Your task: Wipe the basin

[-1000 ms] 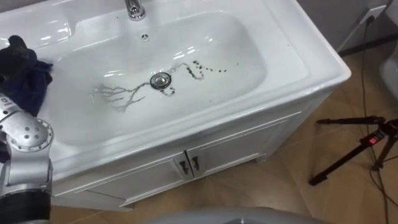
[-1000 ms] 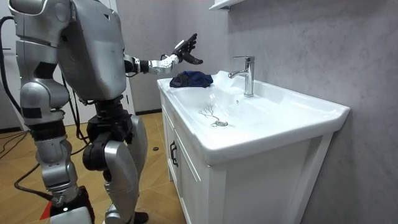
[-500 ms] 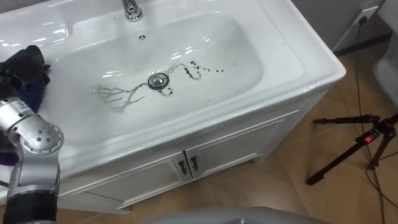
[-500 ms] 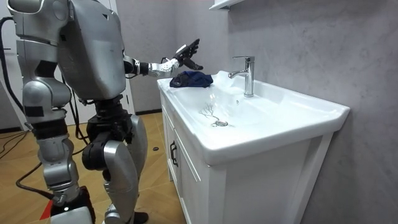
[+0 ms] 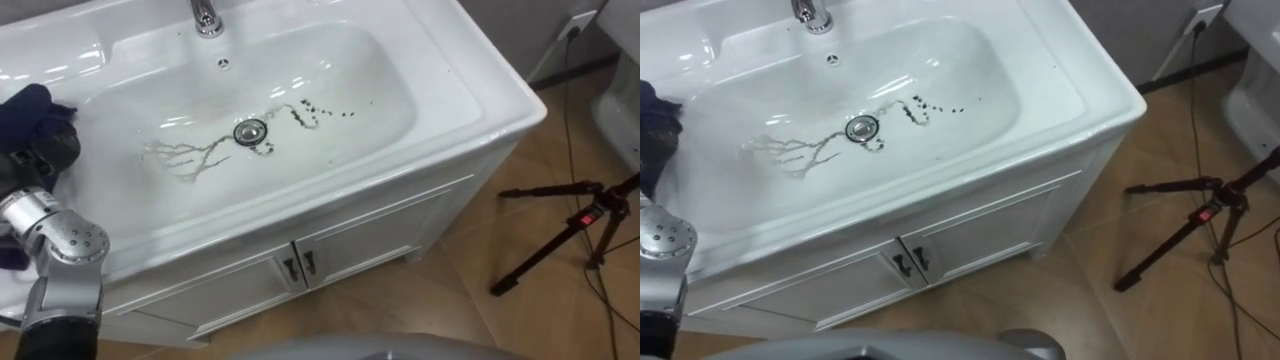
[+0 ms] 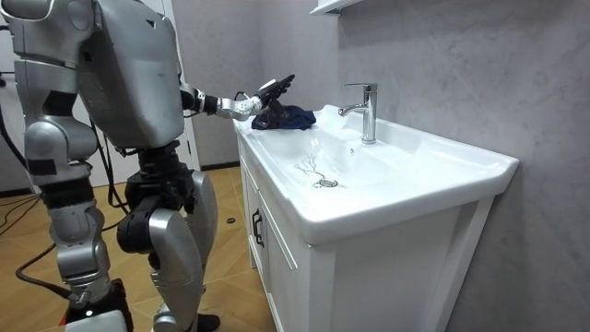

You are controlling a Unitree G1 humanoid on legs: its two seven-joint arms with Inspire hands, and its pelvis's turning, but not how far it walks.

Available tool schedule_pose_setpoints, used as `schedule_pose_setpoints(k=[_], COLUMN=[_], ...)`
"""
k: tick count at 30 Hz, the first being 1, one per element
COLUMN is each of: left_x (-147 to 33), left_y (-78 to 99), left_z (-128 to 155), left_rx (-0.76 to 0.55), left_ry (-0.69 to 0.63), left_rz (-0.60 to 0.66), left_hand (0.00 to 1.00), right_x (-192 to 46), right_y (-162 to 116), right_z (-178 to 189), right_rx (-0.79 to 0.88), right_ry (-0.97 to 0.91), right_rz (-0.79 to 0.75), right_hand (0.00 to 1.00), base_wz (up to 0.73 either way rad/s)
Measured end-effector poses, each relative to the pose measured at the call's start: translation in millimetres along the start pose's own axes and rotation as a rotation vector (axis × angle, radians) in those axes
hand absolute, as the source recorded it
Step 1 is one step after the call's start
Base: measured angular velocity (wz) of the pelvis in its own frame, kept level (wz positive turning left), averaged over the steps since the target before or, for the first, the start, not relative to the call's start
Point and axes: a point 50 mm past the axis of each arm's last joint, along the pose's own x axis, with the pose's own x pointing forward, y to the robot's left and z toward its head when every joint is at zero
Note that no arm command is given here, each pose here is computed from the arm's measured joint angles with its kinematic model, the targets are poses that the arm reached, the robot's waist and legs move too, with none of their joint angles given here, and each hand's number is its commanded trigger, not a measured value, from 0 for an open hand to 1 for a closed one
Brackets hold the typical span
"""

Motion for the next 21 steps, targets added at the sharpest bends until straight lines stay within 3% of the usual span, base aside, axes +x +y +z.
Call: schedule_pose_setpoints(k=[11, 21], left_x=[0.6, -16.7], left_y=[3.2, 1.1], left_z=[-3, -47], left_rx=[0.009, 0.125], left_ry=[0.015, 0.215], left_rz=[0.036, 0.000], left_hand=[0.00, 0.00], right_x=[0, 0], right_y=[-2, -1], right_z=[-1, -6], right_rx=[0.003, 0.004], right_ry=[0.009, 0.039], right_rz=[-0.022, -0.030], right_hand=[0.00, 0.00], base_wz=[0.00, -0.02])
